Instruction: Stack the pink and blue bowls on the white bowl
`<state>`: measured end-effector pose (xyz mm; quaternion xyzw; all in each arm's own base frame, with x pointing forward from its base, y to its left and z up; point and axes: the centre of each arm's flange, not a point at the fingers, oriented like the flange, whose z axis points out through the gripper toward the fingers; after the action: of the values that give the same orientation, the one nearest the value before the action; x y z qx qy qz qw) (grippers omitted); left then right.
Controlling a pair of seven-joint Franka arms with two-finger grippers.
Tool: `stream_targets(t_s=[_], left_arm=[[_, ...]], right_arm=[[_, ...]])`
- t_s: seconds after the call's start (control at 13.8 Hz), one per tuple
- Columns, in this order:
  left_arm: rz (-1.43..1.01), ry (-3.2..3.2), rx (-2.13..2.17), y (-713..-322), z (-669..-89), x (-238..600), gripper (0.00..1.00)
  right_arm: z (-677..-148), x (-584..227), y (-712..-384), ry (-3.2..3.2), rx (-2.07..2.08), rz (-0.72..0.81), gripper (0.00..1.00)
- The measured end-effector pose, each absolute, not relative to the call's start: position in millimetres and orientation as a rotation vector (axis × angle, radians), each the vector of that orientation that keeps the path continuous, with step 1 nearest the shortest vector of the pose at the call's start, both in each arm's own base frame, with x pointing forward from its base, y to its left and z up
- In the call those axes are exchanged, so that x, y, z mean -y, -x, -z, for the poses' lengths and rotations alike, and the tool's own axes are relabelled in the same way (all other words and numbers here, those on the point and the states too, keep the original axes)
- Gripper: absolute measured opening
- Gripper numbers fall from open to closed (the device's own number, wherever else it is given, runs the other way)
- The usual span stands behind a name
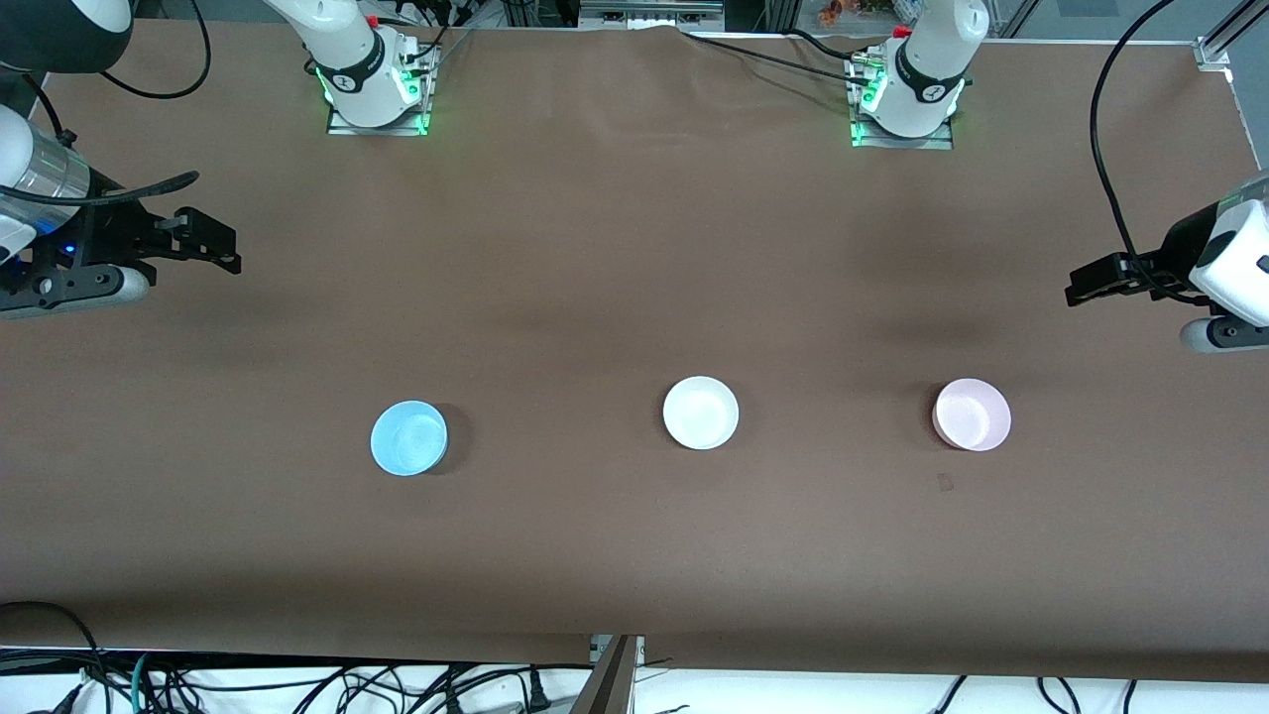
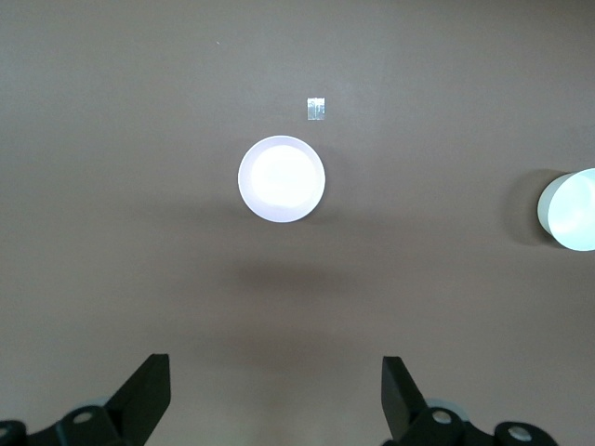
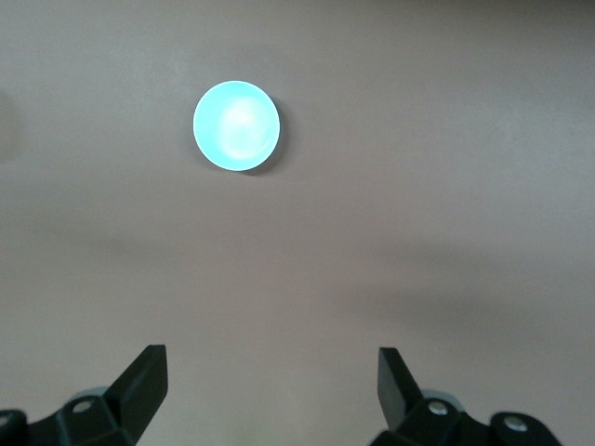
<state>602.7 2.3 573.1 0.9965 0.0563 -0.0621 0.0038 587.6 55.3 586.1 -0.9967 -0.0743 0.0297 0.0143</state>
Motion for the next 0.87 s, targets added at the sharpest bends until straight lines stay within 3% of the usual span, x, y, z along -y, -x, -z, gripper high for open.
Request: stream_targets(t_s=[0.87], left_arm=[[0.201,-3.118,-0.174,-603.4,-570.9,-1.0,1.00]], right_arm=[[-589.2,-61.5,-588.9,3.100,0.247,-0.055,1.00]])
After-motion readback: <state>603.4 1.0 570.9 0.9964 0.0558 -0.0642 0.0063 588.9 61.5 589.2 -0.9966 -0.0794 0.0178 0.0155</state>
